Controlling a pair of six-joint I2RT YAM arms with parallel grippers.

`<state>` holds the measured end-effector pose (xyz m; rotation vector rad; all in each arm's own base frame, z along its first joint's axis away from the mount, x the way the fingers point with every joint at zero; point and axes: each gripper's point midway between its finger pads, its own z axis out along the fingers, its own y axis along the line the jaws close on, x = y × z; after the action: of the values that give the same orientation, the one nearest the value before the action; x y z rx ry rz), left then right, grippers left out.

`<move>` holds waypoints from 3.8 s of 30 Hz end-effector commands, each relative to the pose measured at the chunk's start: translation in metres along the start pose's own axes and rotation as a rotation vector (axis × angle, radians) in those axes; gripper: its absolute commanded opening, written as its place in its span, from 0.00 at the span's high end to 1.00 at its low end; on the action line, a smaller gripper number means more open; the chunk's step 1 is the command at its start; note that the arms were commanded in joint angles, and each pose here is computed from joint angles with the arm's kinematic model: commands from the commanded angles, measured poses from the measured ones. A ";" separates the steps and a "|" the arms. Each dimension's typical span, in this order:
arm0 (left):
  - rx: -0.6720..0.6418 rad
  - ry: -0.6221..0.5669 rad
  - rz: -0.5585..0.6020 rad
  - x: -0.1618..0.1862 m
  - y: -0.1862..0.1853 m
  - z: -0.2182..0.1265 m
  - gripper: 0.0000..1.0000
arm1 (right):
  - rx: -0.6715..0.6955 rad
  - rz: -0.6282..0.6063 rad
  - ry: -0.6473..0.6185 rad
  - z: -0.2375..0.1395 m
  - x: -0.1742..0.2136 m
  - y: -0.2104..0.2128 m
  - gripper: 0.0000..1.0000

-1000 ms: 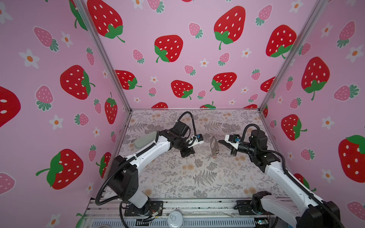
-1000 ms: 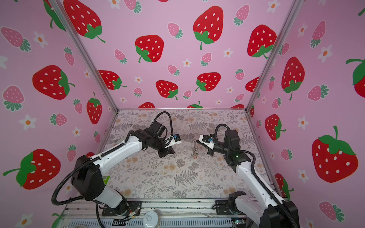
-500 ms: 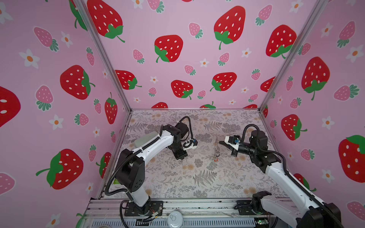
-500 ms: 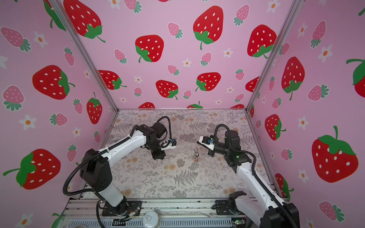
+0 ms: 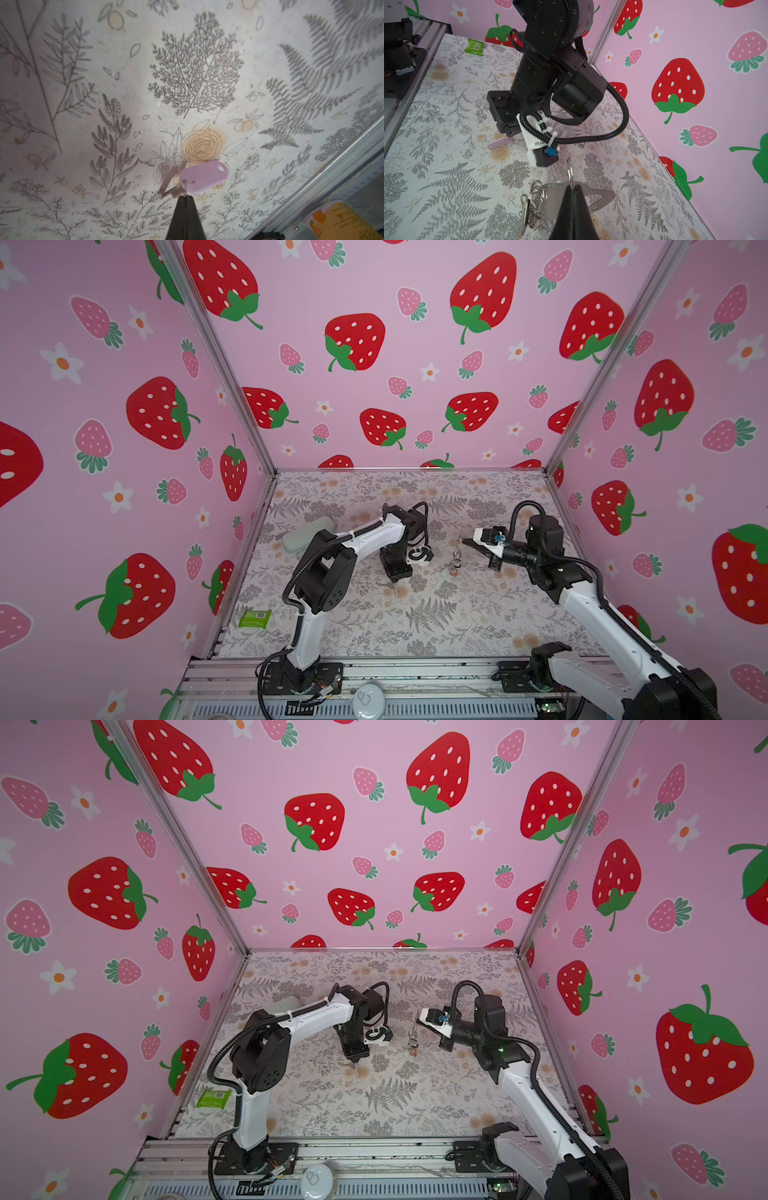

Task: Put the keys on the keyring

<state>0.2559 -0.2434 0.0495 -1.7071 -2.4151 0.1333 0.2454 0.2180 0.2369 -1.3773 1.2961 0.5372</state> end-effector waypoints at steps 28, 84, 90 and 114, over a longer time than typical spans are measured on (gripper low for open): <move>-0.027 -0.375 -0.166 -0.047 0.022 -0.058 0.64 | -0.024 -0.023 -0.055 -0.005 -0.003 0.005 1.00; -0.142 -0.702 -0.218 -0.037 0.026 0.022 0.61 | -0.022 -0.036 -0.087 -0.009 -0.018 0.001 1.00; -0.136 -0.699 -0.203 -0.038 0.024 0.023 0.65 | -0.021 -0.037 -0.084 -0.009 -0.017 0.001 1.00; -0.092 -0.706 -0.107 -0.040 0.003 0.024 0.93 | -0.024 -0.033 -0.084 -0.008 -0.015 0.001 1.00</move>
<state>0.2754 -0.2802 0.0229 -1.7440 -3.0670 0.7274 0.2397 0.2153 0.2359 -1.3633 1.2833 0.5954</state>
